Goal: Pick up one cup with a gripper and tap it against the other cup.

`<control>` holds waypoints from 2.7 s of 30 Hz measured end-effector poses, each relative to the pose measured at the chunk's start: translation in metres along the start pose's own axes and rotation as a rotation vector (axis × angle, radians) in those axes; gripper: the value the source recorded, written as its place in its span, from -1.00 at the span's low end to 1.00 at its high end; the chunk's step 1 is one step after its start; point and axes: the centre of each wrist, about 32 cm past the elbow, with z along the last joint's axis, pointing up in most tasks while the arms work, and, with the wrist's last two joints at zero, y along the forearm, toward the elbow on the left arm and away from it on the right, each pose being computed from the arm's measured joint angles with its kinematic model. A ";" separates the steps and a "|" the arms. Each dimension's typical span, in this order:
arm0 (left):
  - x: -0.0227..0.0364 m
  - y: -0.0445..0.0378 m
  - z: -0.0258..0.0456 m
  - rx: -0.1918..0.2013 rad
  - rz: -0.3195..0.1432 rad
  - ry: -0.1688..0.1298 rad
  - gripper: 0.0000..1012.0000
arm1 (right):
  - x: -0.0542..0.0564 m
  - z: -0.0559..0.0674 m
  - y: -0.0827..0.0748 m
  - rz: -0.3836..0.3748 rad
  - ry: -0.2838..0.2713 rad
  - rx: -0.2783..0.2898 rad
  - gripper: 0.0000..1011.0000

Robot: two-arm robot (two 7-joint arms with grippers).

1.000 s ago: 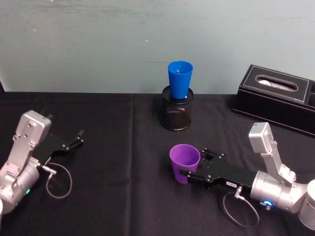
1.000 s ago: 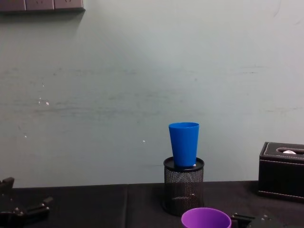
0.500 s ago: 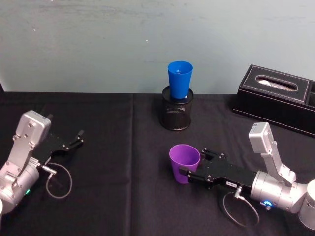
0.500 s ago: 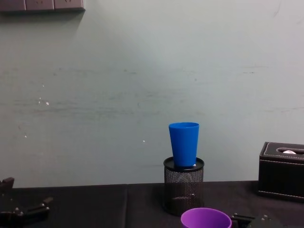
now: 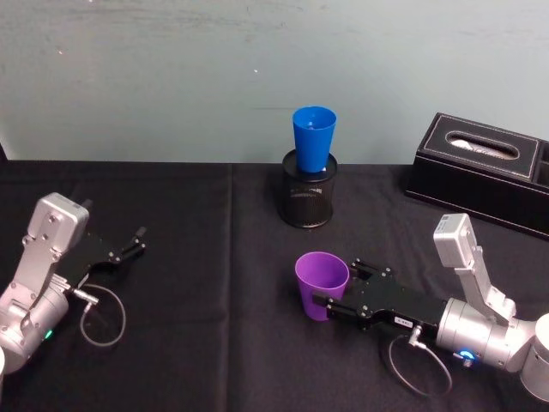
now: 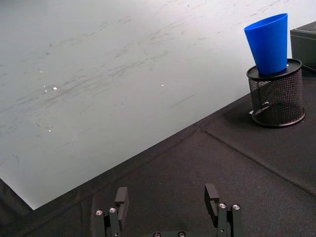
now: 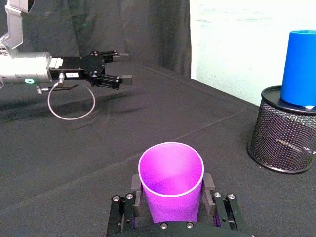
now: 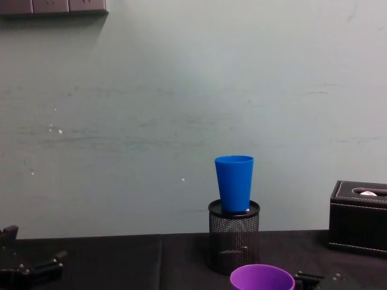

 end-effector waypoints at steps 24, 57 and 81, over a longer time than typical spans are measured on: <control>0.0000 0.0000 0.0000 0.000 0.000 0.000 1.00 | 0.001 0.005 -0.001 0.015 0.008 0.019 0.43; 0.0000 0.0000 0.0000 0.000 0.000 0.000 1.00 | 0.010 0.110 -0.025 0.013 0.041 0.074 0.43; 0.0000 0.0000 0.0000 0.000 0.000 0.000 1.00 | 0.009 0.111 -0.025 0.008 0.039 0.069 0.43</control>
